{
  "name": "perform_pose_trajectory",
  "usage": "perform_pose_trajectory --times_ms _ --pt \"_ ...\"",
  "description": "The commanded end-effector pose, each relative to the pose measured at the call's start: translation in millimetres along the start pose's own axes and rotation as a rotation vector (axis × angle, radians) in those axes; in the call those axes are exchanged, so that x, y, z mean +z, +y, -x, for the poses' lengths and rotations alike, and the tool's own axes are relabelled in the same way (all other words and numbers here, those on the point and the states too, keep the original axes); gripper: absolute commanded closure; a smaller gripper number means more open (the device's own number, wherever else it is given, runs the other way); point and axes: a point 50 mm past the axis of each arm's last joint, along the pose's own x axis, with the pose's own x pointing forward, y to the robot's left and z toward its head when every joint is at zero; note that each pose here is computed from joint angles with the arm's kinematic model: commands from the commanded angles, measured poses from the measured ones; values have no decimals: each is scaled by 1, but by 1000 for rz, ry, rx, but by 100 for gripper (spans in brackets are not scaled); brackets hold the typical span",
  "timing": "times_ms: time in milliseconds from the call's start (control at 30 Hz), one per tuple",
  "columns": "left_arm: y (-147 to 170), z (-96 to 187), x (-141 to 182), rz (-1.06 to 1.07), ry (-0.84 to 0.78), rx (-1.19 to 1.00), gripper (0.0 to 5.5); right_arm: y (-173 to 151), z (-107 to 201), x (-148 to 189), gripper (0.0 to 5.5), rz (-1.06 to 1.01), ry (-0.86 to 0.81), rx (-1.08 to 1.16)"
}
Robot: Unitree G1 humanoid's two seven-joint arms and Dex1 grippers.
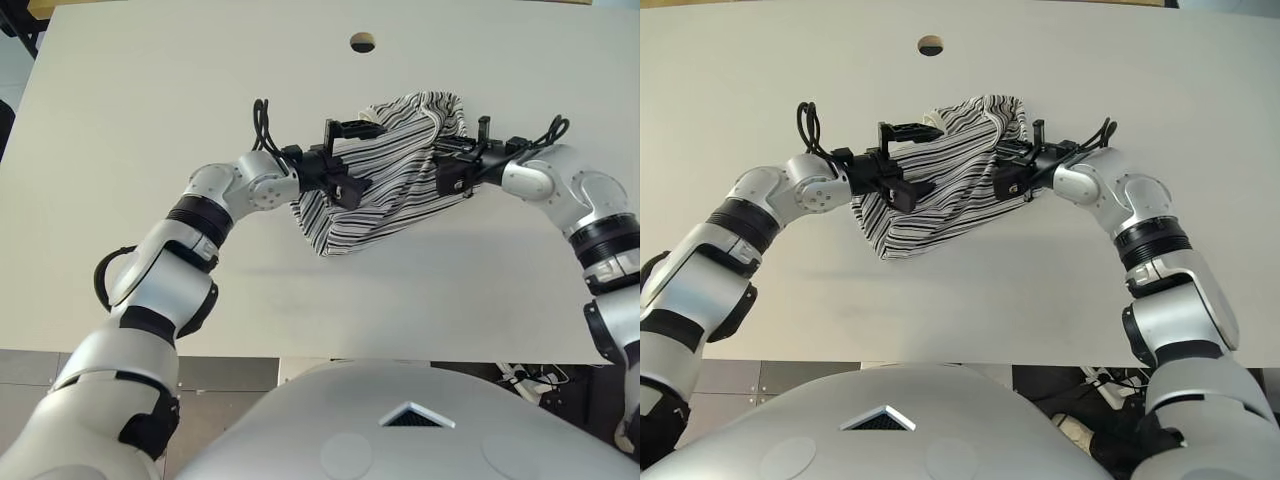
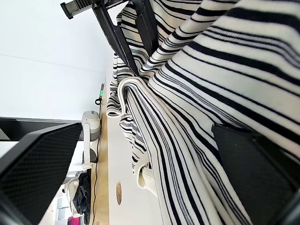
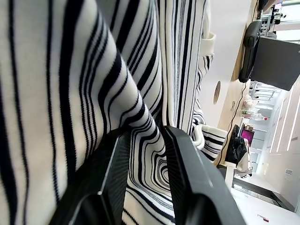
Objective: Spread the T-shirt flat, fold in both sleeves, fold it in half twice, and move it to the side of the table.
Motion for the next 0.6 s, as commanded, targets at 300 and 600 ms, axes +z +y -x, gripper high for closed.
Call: perform_pose_trajectory --times_ms 300,600 --pt "-31 66 -27 37 192 -66 36 97 21 -12 419 -61 59 315" --pt "-23 141 -30 -13 410 -100 36 101 17 -2 419 -30 25 324"
